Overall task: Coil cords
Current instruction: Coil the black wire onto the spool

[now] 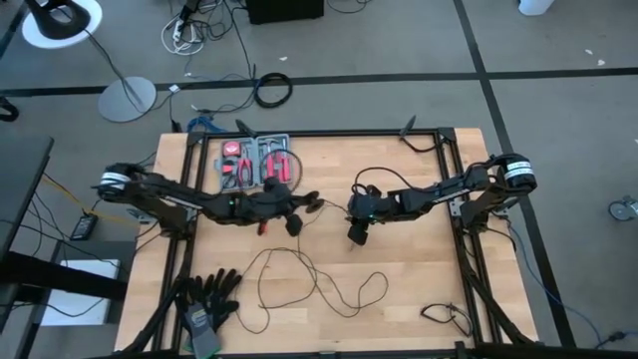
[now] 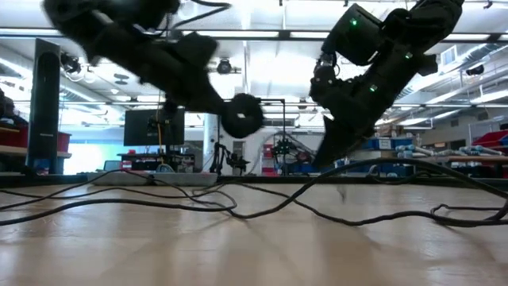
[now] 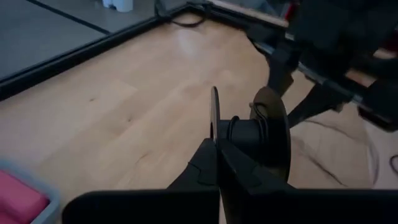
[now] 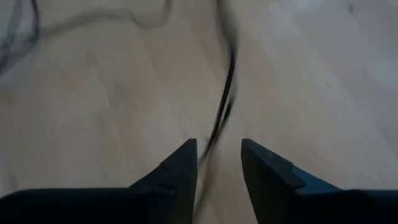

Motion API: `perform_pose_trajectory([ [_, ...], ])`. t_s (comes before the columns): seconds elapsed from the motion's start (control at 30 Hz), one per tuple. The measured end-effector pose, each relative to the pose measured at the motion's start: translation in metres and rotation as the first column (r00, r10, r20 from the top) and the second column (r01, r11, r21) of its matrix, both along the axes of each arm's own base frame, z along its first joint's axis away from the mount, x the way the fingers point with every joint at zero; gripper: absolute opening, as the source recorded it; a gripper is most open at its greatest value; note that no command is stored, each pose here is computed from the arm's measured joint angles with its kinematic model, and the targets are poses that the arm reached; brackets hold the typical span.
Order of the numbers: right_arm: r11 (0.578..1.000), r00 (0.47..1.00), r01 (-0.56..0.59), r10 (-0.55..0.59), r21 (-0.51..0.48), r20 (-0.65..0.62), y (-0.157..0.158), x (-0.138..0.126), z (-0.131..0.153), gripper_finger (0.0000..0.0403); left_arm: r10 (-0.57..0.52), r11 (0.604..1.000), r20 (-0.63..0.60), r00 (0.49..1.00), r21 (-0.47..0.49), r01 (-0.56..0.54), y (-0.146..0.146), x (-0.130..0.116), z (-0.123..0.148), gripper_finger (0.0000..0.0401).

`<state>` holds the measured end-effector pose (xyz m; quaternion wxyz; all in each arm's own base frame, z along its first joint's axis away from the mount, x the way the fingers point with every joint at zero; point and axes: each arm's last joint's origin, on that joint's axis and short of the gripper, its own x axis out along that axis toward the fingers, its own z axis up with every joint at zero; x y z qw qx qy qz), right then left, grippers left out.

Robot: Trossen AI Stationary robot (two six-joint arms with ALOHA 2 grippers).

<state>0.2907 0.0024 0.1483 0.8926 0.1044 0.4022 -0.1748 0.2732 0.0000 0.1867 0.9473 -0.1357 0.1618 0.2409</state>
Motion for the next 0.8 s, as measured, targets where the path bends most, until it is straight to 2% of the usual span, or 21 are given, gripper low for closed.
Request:
perform_pose_trajectory([
  [0.13,1.0,0.998,0.019,-0.018,0.014,-0.058,0.001,-0.005,-0.004,0.0123,0.04,0.999,0.054,0.998,-0.028,-0.038,0.001,-0.017,-0.009,0.0],
  [0.43,0.993,0.974,0.09,-0.07,0.082,-0.215,0.007,-0.021,-0.01,0.0121,0.063,0.998,0.147,0.987,-0.035,-0.058,0.001,-0.031,-0.022,0.0],
  [0.63,0.999,0.951,0.044,-0.044,-0.009,-0.306,0.007,-0.031,-0.01,0.0118,0.056,0.997,0.159,0.986,-0.062,-0.046,0.0,-0.036,-0.028,0.0],
  [0.73,0.999,0.95,0.034,-0.04,-0.025,-0.31,0.003,-0.031,-0.01,0.0117,0.05,0.997,0.164,0.985,-0.065,-0.04,-0.002,-0.037,-0.028,0.0],
  [0.8,0.999,0.963,0.029,-0.035,-0.025,-0.266,0.003,-0.026,-0.008,0.0117,0.044,0.997,0.168,0.985,-0.066,-0.034,-0.003,-0.037,-0.027,0.0],
])
